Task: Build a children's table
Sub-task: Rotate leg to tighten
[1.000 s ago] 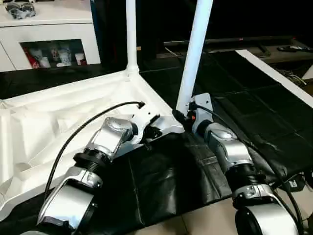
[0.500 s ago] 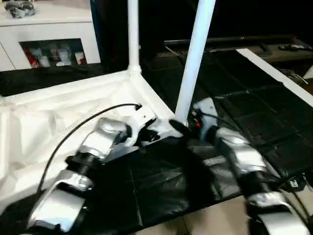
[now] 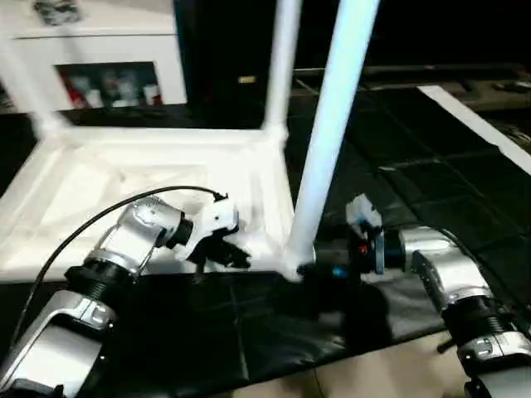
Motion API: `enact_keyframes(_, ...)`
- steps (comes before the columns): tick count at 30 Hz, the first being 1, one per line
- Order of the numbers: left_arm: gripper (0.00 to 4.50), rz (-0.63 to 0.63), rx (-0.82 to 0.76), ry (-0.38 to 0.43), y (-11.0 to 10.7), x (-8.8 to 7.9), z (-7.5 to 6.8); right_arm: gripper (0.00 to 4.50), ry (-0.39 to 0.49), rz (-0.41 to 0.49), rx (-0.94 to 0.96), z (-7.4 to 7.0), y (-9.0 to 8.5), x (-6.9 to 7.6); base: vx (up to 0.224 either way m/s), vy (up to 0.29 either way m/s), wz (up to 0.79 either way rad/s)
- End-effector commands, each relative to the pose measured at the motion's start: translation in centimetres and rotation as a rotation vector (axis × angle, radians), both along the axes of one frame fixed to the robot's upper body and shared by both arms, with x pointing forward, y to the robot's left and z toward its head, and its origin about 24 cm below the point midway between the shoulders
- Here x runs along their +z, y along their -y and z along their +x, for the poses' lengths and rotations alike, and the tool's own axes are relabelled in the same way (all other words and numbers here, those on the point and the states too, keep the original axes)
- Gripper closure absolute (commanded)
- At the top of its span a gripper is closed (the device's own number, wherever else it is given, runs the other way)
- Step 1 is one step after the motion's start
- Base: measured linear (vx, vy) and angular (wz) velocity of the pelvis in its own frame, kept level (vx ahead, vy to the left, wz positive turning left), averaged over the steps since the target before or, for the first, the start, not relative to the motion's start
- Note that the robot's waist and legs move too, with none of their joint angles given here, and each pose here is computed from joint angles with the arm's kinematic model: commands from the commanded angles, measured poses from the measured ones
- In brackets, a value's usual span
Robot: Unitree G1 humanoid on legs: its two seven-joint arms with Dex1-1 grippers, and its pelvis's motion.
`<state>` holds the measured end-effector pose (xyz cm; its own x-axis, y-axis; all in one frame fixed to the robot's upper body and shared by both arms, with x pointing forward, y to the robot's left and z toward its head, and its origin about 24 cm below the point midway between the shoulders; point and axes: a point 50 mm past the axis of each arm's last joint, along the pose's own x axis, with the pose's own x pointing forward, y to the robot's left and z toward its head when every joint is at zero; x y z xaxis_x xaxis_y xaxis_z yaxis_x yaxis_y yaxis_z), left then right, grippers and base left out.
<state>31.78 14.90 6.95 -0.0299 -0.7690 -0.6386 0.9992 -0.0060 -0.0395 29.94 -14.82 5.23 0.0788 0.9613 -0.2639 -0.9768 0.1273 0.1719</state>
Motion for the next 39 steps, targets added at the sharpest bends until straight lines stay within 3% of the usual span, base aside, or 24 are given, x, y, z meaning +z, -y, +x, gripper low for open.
enact_keyframes(1,4.5,-0.004,-0.113,0.008,1.3,0.6,-0.3,0.02,0.02,-0.01,0.038,0.2,0.2,0.6,0.0,0.0,0.0)
enact_keyframes(2,4.5,0.0,-0.132,0.007,1.4,0.6,-0.5,0.3,0.013,-0.007,0.045,0.3,0.1,0.6,0.0,0.0,0.0)
enact_keyframes(6,4.5,0.006,-0.176,0.003,1.4,0.6,-0.8,0.43,0.0,0.004,0.079,0.4,0.0,0.9,0.0,0.0,0.0)
enact_keyframes(23,4.5,0.01,-0.201,0.003,1.5,0.3,-1.0,1.99,-0.043,0.029,0.163,0.0,-0.3,0.7,0.0,0.0,0.0)
enact_keyframes(29,4.5,0.01,-0.155,0.013,1.6,0.1,-0.7,2.33,-0.055,0.039,0.166,-0.4,-0.4,0.3,0.0,0.0,0.0)
enact_keyframes(36,4.5,-0.042,0.033,0.02,2.4,0.4,0.5,2.44,-0.068,0.016,-0.089,0.1,-1.2,-1.0,0.0,0.0,0.0)
enact_keyframes(39,4.5,-0.086,0.145,0.017,3.3,0.6,1.0,2.46,-0.067,0.02,-0.252,0.5,-2.5,-1.8,0.0,0.0,0.0)
